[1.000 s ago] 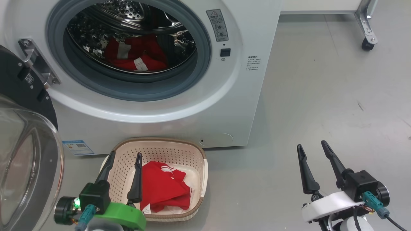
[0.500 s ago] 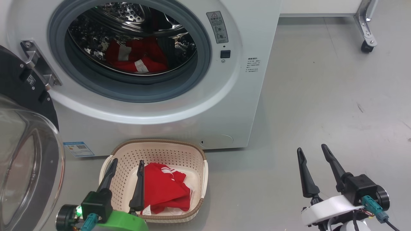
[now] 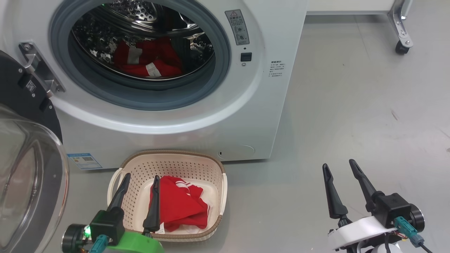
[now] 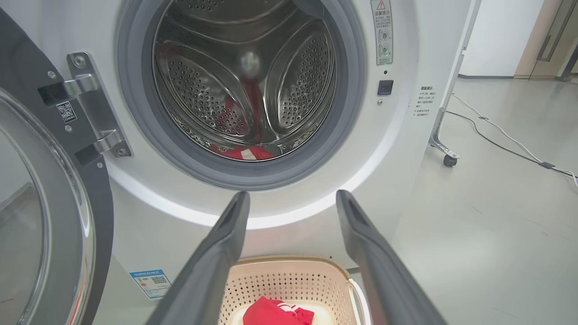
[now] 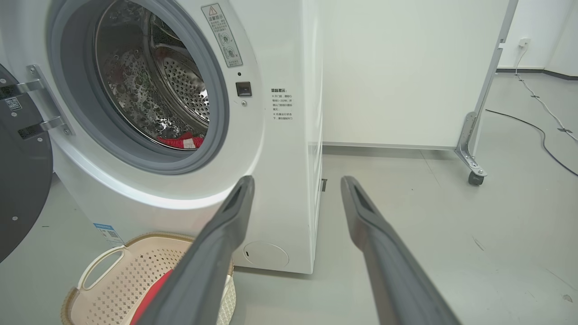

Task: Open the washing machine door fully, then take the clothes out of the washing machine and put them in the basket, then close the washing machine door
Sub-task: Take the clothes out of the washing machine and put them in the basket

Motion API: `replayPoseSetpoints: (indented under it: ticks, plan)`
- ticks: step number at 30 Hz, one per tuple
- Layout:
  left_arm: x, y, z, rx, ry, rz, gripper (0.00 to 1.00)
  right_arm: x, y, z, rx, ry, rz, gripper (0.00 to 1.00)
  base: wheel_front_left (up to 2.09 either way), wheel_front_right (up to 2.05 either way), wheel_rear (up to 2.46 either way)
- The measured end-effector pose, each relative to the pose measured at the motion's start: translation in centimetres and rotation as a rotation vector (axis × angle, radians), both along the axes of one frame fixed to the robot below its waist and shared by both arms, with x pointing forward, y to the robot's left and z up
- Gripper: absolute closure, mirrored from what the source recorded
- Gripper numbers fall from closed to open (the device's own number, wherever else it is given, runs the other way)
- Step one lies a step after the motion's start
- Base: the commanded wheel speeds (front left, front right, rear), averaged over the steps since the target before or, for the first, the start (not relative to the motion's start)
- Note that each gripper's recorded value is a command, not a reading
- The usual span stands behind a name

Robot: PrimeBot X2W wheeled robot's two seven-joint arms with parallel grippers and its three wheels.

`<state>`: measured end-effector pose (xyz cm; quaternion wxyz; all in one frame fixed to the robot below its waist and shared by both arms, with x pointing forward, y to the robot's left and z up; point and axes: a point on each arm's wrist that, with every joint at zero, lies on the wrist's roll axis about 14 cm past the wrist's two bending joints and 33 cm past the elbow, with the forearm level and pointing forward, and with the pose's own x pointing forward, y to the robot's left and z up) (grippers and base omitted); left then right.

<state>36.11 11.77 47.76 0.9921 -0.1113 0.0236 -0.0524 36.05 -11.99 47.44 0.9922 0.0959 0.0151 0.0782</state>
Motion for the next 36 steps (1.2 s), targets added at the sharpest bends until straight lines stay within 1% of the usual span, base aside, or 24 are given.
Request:
replayPoseSetpoints:
  ticks: [9,17,25,32,36]
  plan:
    - [0.5,-0.2,-0.5,0.004,0.021,-0.002,0.00,0.3,0.3,-0.6,0.005,0.018,0.007,0.00,0.00,0.00,0.00]
    - [1.3,-0.7,-2.3,0.005,0.089,-0.024,0.00,0.7,0.7,-1.9,0.013,0.058,0.020,0.00,0.00,0.00,0.00]
    - [4.8,-1.3,-3.2,0.009,0.105,-0.042,0.00,2.7,1.6,-2.5,0.022,0.062,0.049,0.00,0.00,0.00,0.00]
    - [8.5,-2.1,-5.6,0.011,0.179,-0.075,0.00,4.4,1.7,-3.9,0.027,0.087,0.053,0.00,0.00,0.00,0.00]
    - [10.9,-2.7,-7.0,-0.018,0.231,-0.102,0.00,5.3,1.7,-4.8,0.039,0.102,0.050,0.00,0.00,0.00,0.00]
